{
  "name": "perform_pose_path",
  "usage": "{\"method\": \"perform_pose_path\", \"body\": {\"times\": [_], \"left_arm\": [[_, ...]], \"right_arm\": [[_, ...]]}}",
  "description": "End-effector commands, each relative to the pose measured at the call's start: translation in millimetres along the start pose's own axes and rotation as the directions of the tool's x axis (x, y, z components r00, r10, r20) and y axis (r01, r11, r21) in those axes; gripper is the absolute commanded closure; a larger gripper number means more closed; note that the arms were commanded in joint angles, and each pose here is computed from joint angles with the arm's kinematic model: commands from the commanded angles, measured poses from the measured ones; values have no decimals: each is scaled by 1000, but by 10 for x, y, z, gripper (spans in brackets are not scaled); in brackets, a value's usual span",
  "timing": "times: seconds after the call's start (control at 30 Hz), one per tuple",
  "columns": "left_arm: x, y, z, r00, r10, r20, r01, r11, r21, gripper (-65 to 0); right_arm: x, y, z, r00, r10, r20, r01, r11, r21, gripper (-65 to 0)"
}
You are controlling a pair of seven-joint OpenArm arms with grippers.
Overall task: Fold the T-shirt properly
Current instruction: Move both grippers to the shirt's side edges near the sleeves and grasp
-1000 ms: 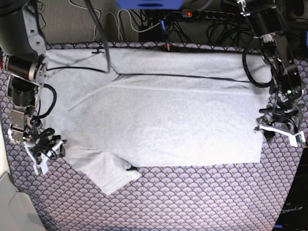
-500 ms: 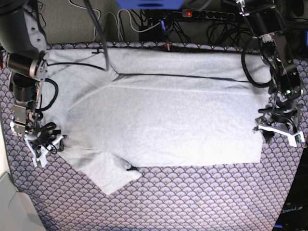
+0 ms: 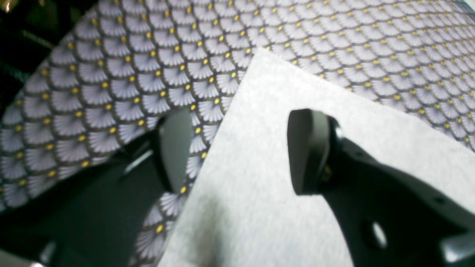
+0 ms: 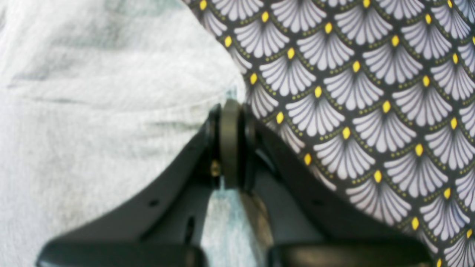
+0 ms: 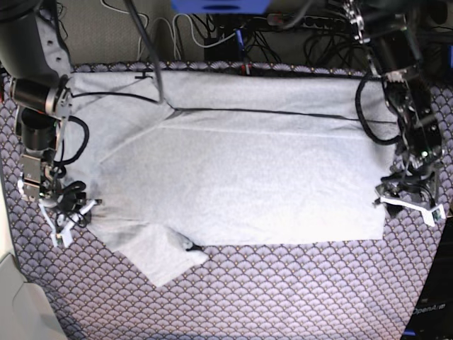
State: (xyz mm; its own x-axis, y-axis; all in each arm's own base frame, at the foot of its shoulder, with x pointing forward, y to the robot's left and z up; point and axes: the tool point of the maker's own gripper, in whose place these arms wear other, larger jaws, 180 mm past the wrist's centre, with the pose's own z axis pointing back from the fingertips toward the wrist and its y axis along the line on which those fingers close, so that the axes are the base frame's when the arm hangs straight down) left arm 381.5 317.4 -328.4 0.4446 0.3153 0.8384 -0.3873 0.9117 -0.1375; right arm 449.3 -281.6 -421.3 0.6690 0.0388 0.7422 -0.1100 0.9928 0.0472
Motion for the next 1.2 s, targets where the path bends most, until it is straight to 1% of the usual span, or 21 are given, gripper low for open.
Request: {"method": "perform_pose_path", "body": {"times": [0.0, 0.13, 0.23, 0.33, 0.43, 0.53, 0.67, 0.73, 0.8, 0.93, 1.17], "left_arm": [[269, 31, -29, 998, -5, 65, 5, 1000, 3, -399], [349, 58, -230, 993, 30, 116, -31, 999, 12, -400], [318, 76, -380, 992, 52, 115, -55, 998, 22, -400], [289, 114, -481, 993, 20, 117, -27, 998, 56, -401], [295, 147, -530, 989, -21, 144, 9, 996, 83, -402], [309, 145, -590, 986, -30, 162, 16, 996, 91, -402], [259, 153, -684, 987, -15, 162, -1, 996, 93, -402], [261, 133, -730, 986, -7, 167, -9, 996, 91, -402], [244, 43, -791, 986, -24, 167, 12, 997, 76, -402], [214, -82, -912, 981, -105, 166, 97, 994, 55, -402], [103, -86, -1010, 988, -99, 123, 92, 994, 57, -402]], "right_arm": [[222, -81, 36, 999, 8, 43, -7, 1000, -15, 0], [231, -106, 49, 999, 6, 46, -6, 1000, -17, 0], [239, -118, 58, 999, 6, 49, -6, 1000, -16, 0], [241, -131, 85, 999, 16, 47, -16, 1000, 1, 0], [238, -135, 88, 999, 17, 45, -17, 1000, 2, 0], [238, -117, 81, 999, 16, 45, -17, 1000, 5, 0], [237, -91, 71, 999, 15, 46, -16, 1000, 10, 0], [231, -17, 41, 999, 15, 44, -16, 1000, 22, 0], [228, 11, 30, 999, 16, 43, -17, 999, 27, 0], [226, 28, 23, 999, 17, 42, -18, 999, 29, 0], [217, 4, 32, 999, 19, 39, -20, 999, 25, 0]]}}
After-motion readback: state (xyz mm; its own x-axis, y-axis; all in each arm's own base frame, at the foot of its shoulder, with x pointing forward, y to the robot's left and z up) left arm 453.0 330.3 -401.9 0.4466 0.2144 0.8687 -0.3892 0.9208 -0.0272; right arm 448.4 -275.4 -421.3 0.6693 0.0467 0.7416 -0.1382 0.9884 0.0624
